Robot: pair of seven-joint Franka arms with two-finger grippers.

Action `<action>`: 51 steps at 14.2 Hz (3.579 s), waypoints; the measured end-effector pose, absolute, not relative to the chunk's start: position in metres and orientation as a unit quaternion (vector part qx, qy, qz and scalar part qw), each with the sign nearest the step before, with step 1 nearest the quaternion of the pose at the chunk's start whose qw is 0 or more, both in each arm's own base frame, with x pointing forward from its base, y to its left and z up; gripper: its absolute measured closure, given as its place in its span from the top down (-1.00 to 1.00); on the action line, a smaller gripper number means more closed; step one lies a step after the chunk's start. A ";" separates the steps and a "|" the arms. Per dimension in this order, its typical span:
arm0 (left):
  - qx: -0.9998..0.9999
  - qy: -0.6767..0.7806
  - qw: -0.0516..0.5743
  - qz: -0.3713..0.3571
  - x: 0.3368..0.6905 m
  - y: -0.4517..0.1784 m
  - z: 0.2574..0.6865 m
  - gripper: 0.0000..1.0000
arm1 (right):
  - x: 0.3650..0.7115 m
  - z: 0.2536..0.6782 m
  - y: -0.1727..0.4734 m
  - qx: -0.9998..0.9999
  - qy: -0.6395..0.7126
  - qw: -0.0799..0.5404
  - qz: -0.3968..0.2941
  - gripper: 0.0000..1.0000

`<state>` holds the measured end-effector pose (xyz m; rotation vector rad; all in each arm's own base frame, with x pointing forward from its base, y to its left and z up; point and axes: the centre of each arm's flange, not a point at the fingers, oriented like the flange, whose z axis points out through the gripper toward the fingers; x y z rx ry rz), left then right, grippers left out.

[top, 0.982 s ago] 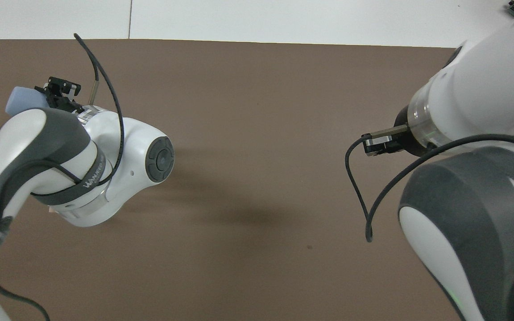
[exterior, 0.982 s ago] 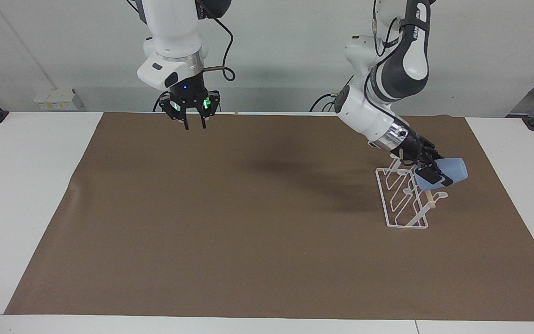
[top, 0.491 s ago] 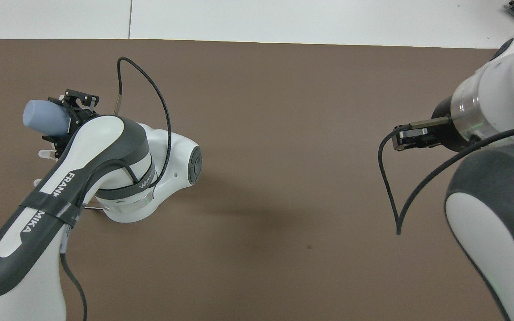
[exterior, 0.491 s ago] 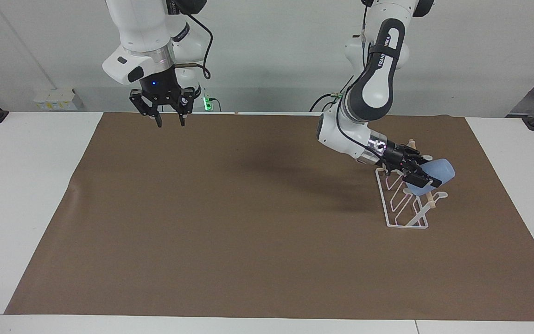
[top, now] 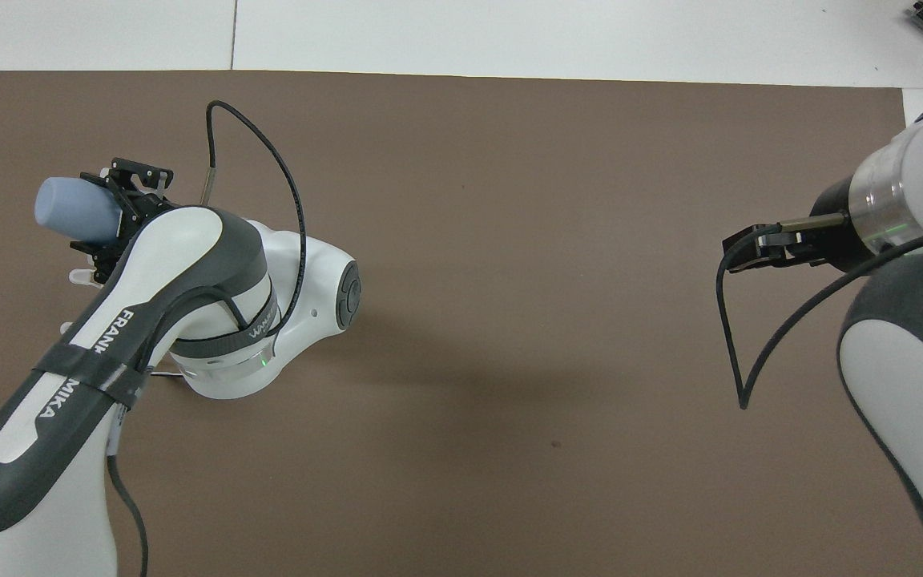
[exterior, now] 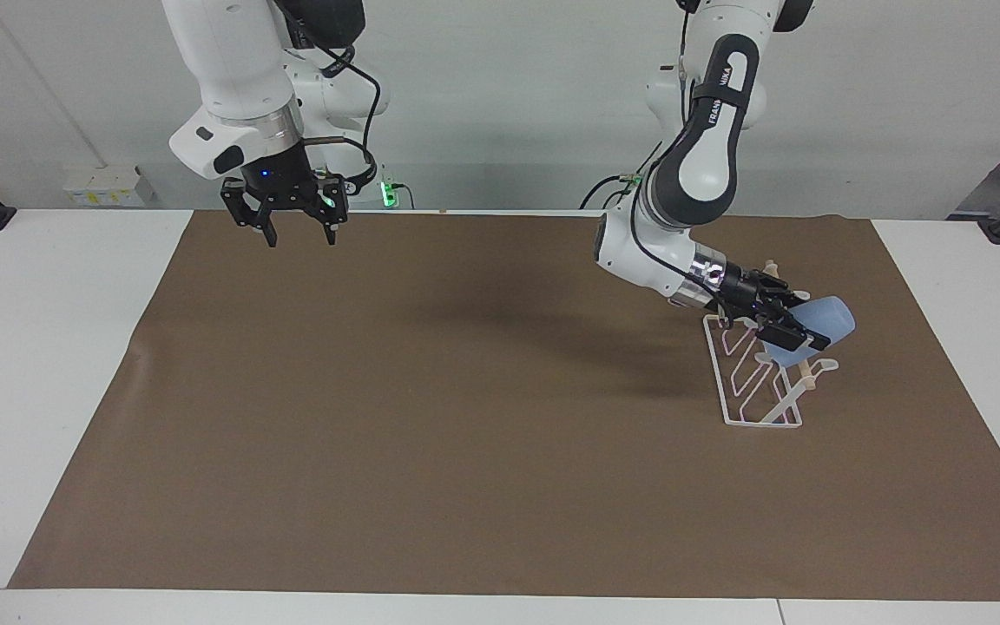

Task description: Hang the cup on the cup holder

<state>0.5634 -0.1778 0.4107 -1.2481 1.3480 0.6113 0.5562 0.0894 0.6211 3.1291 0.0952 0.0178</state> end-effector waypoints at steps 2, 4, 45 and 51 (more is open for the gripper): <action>-0.531 0.573 0.567 0.260 0.563 -0.178 0.411 0.59 | 0.552 0.610 0.084 1.000 0.023 0.002 0.012 1.00; -0.531 0.573 0.567 0.261 0.563 -0.177 0.411 0.72 | 0.546 0.601 0.084 1.000 0.023 0.004 0.016 1.00; -0.981 0.193 0.022 -0.017 0.522 -0.034 0.659 1.00 | 0.531 0.590 0.084 0.999 0.022 0.009 0.026 1.00; -0.983 0.179 0.022 -0.022 0.522 -0.023 0.678 1.00 | 0.530 0.611 0.077 0.999 0.015 0.008 0.047 1.00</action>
